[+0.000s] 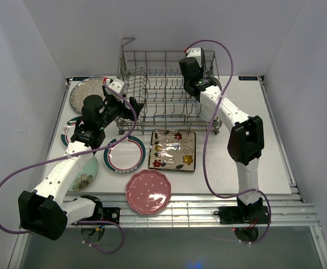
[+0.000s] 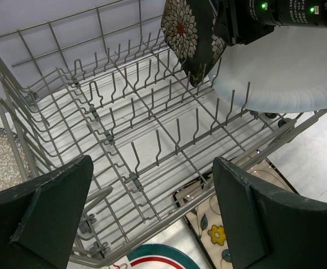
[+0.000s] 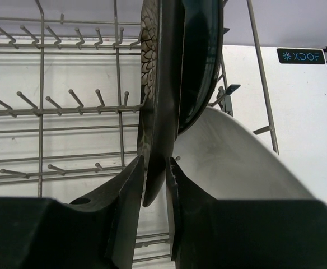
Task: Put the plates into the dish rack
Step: Insert the plate into the dish rack, then pick up the plate at the center of the board.
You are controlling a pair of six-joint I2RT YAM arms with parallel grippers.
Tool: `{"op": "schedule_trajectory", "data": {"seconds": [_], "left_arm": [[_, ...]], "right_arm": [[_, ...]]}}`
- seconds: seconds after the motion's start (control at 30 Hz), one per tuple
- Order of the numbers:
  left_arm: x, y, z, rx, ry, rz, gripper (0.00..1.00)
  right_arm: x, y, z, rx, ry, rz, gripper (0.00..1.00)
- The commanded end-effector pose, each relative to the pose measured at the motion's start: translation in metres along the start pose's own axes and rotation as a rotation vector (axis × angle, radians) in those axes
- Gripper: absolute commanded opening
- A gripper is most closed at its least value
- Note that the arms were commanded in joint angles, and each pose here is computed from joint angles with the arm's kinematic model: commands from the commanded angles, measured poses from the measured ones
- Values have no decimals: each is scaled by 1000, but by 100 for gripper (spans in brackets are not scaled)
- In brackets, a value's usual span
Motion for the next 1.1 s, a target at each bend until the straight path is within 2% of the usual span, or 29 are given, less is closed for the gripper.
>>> {"op": "schedule_trajectory", "data": {"seconds": [0.0, 0.03, 0.17, 0.77, 0.87, 1.0, 1.07], "left_arm": [[0, -2, -2, -3, 7, 2, 98], [0, -2, -2, -3, 7, 2, 98], [0, -1, -3, -4, 7, 2, 98], [-3, 2, -2, 0, 6, 13, 98], [-3, 3, -3, -2, 6, 14, 98], [-3, 3, -3, -2, 8, 15, 98], [-3, 3, -3, 0, 8, 15, 98]], "right_arm": [[22, -1, -7, -40, 46, -62, 27], [23, -1, -6, -38, 46, -64, 22], [25, 3, -10, -50, 42, -68, 15], [51, 36, -43, -93, 84, -118, 12], [50, 39, -46, -95, 90, -118, 17], [46, 41, -46, -94, 86, -111, 40], [48, 37, -47, -92, 95, -122, 47]]}}
Point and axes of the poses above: each gripper's point midway between its finger pads, its own y axis out along the fingers, its own z axis along the line the jaws close on, x = y × z, the point moved 7 cm from there along -y, back along the fingers, and after that the axes turned 6 degrees about -y, right-handed, at the moved point
